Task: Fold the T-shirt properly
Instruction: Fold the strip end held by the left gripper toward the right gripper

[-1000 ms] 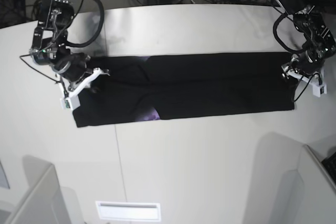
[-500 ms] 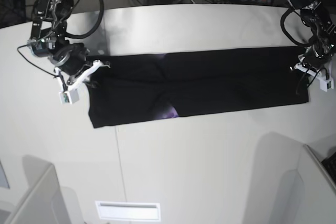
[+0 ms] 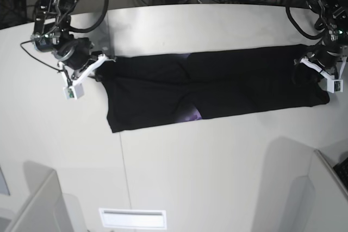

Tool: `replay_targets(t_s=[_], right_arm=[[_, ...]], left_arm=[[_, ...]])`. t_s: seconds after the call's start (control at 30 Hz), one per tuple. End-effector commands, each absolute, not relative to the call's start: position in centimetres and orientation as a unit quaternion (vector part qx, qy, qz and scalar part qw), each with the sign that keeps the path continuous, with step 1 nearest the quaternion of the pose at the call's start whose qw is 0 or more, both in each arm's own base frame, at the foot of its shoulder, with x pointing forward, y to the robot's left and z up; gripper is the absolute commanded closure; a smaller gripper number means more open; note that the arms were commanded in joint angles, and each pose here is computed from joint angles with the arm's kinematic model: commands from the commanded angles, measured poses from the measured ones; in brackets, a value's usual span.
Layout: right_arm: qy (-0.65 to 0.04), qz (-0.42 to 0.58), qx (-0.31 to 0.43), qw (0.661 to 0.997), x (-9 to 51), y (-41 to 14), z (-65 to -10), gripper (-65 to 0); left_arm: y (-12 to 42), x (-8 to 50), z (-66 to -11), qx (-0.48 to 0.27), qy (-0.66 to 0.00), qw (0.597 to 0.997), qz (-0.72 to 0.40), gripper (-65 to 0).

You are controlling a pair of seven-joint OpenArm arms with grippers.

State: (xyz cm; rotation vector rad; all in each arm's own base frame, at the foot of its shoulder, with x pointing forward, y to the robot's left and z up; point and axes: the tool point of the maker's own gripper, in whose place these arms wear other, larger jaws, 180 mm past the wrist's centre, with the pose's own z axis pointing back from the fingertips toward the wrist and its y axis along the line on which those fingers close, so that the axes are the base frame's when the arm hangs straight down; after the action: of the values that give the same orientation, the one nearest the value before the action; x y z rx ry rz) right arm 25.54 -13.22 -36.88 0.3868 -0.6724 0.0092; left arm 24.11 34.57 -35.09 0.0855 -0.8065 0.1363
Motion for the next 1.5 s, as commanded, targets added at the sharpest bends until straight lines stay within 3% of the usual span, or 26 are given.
replay_targets(t_s=[0.0,0.93,1.47], right_arm=[[-0.356,0.007,0.192,0.914,26.5,-13.2,-35.3,0.0],[-0.363,0.007,0.189,0.912,26.6,-13.4,-34.9,0.0],[-0.367,0.008,0.189,0.911,26.9,-13.4,-34.7,0.0]], left_arm=[[34.3,24.9,-33.3,0.049,-0.418,0.906,0.051,0.0],[11.8,29.1,-36.0,-0.144,-0.399,0.906,0.001,0.0],[9.6,29.3,-37.0,-0.165,-0.38,0.91,-0.015,0.0]])
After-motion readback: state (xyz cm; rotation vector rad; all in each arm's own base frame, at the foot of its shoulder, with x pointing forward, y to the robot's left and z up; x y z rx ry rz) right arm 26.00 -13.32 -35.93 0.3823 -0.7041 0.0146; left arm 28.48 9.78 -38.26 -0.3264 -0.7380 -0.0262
